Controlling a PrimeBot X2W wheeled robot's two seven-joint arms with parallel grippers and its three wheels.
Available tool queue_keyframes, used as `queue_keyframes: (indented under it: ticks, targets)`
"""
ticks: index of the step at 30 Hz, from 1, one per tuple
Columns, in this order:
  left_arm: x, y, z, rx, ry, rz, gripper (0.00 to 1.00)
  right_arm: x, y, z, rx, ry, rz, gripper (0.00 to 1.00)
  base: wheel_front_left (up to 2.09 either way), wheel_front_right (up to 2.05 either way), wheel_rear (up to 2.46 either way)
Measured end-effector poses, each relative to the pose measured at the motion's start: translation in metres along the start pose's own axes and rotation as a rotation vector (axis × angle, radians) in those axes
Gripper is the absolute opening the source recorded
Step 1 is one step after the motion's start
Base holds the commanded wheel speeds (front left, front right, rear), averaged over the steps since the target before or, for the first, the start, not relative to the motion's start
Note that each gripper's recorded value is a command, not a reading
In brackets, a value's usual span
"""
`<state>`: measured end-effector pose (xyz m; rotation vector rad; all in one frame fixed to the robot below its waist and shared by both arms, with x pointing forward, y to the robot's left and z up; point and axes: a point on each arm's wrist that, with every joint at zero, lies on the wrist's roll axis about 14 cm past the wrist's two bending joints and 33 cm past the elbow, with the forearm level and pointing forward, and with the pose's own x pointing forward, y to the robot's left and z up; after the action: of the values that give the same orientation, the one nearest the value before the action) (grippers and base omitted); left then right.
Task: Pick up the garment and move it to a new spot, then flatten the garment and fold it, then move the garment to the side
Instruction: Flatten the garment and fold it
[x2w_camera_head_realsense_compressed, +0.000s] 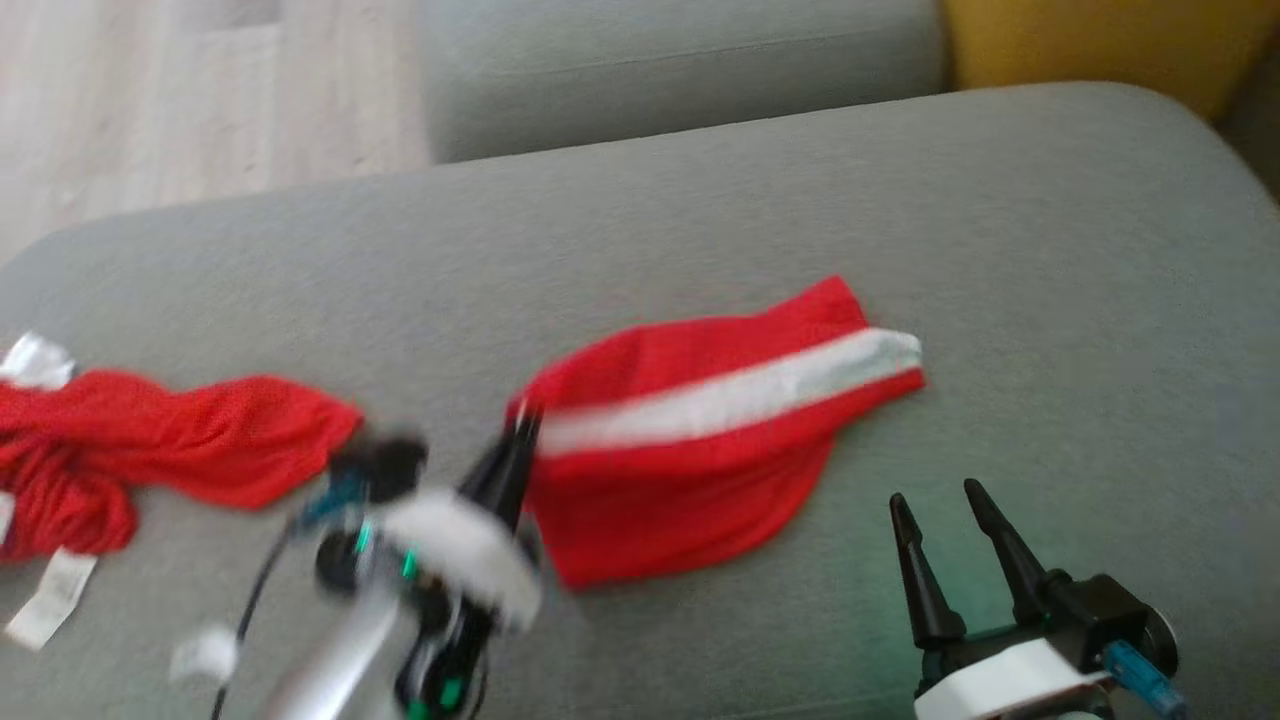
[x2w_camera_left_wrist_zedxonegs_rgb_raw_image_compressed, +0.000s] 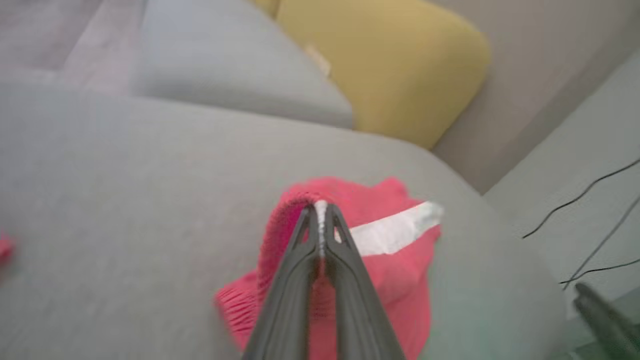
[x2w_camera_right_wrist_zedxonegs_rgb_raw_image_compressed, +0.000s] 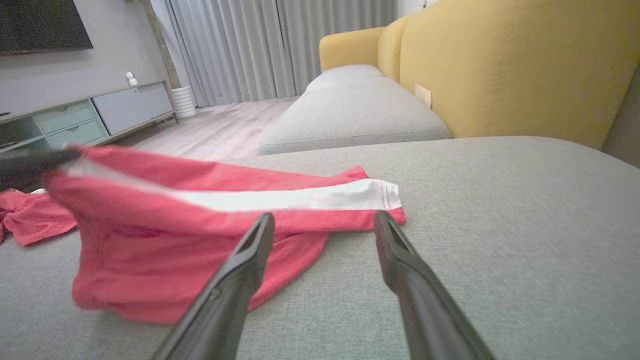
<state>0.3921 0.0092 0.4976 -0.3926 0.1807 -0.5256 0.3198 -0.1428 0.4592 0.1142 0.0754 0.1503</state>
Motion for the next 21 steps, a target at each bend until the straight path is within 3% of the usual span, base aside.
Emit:
queue_keyframes:
  ticks: [3, 10, 16, 21]
  targets:
    - [-0.034, 0.035, -0.035, 0.000, 0.057, 0.114, 0.00, 0.008, 0.009, -0.006, 0.003, 0.024, 0.036, 1.00, 0.00, 0.00, 0.00]
    - [-0.058, 0.077, -0.028, 0.018, 0.008, 0.250, 0.00, 0.030, 0.019, -0.031, 0.003, 0.113, 0.106, 1.00, 0.00, 0.00, 0.00]
    - [-0.076, 0.097, -0.032, 0.030, 0.013, 0.311, 0.00, 0.077, 0.016, -0.019, -0.057, 0.108, 0.177, 1.00, 0.00, 0.00, 0.00]
    - [-0.080, 0.105, -0.030, 0.036, 0.005, 0.335, 0.00, 0.094, 0.019, -0.031, -0.026, 0.170, 0.216, 1.00, 0.00, 0.00, 0.00]
